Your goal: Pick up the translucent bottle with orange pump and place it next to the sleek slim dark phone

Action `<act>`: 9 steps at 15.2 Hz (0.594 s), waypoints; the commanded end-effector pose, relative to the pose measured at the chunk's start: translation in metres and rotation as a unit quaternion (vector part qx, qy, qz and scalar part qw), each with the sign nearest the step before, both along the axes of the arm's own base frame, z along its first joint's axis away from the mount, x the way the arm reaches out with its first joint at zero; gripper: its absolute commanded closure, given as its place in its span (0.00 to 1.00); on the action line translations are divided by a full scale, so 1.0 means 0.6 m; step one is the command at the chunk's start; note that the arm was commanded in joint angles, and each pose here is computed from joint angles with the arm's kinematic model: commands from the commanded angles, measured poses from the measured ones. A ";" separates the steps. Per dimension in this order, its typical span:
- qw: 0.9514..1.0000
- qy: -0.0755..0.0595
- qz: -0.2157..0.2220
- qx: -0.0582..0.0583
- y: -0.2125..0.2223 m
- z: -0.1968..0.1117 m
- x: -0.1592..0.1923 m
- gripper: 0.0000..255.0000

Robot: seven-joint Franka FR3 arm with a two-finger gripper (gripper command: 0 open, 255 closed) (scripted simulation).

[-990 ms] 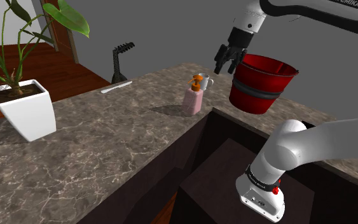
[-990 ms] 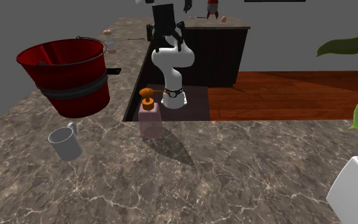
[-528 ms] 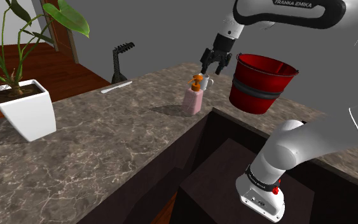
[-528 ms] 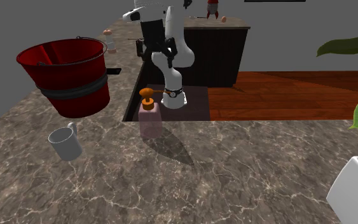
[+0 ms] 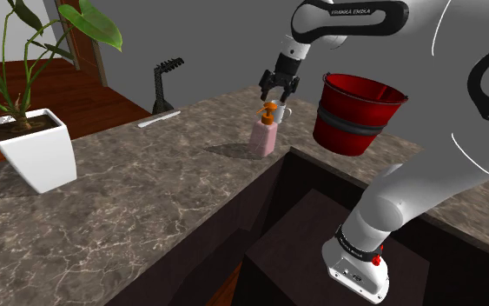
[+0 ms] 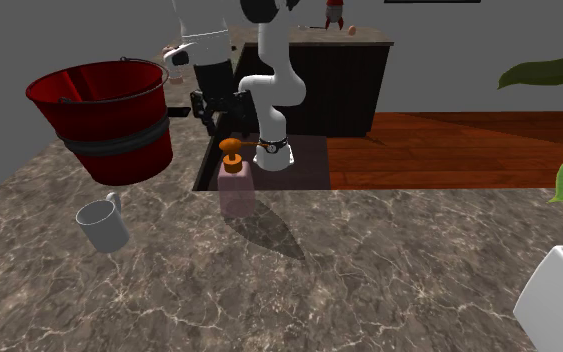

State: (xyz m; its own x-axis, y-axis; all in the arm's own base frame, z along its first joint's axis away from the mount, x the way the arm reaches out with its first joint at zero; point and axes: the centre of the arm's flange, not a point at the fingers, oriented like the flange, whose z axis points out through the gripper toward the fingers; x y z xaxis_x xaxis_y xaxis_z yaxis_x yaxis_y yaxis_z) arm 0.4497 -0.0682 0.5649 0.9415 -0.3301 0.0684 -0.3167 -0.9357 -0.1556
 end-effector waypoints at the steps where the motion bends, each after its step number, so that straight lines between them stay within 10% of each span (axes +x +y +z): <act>1: 1.000 0.000 -0.003 0.000 -0.002 -0.018 0.008 0.00; 9: 1.000 0.000 -0.003 0.000 0.004 -0.066 0.013 0.00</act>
